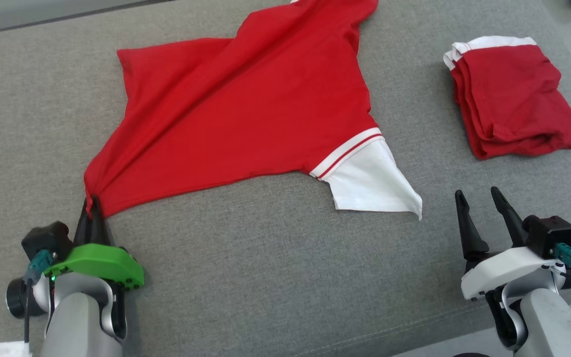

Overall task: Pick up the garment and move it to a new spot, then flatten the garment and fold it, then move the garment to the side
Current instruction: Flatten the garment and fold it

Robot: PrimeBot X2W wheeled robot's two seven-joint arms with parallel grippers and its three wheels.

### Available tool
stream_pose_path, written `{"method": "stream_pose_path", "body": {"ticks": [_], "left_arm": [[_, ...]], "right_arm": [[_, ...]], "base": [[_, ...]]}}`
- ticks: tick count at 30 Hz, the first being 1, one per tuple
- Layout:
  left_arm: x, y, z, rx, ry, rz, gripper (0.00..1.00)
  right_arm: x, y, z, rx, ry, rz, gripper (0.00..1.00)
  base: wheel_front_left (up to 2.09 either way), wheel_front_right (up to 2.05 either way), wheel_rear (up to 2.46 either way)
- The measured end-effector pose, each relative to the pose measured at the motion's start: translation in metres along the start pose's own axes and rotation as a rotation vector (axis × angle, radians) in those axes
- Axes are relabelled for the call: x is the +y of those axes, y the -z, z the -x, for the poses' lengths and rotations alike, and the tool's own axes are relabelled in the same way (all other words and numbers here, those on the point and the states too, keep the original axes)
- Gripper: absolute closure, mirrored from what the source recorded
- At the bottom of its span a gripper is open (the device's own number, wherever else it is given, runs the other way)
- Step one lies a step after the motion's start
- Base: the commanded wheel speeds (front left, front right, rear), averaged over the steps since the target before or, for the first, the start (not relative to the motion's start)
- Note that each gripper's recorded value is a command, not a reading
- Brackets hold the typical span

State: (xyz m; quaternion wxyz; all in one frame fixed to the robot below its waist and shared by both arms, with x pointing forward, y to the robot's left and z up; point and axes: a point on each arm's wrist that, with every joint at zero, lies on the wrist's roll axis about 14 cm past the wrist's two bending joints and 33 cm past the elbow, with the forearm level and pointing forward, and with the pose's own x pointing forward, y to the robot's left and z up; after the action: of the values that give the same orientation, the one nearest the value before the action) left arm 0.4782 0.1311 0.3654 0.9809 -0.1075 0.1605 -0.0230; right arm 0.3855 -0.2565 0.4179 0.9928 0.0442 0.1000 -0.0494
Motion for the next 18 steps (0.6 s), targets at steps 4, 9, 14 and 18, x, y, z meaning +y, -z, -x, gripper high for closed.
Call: {"method": "stream_pose_path", "body": {"ticks": [4,9,14,18], "left_arm": [[0.018,0.001,0.029,0.000,-0.038,-0.003,1.00],[0.030,-0.018,0.053,-0.057,-0.065,-0.007,1.00],[0.043,-0.033,0.070,-0.103,-0.106,-0.020,1.00],[0.045,-0.032,0.079,-0.102,-0.105,-0.028,0.00]], "right_arm": [[0.015,-0.001,0.004,-0.006,-0.035,-0.019,0.00],[0.032,-0.008,0.008,-0.031,-0.077,-0.030,0.00],[0.046,-0.017,0.011,-0.056,-0.113,-0.038,0.00],[0.052,-0.020,0.014,-0.067,-0.132,-0.039,0.00]], "base": [[0.00,0.00,0.00],[0.00,0.00,0.00],[0.00,0.00,0.00],[0.00,0.00,0.00]]}}
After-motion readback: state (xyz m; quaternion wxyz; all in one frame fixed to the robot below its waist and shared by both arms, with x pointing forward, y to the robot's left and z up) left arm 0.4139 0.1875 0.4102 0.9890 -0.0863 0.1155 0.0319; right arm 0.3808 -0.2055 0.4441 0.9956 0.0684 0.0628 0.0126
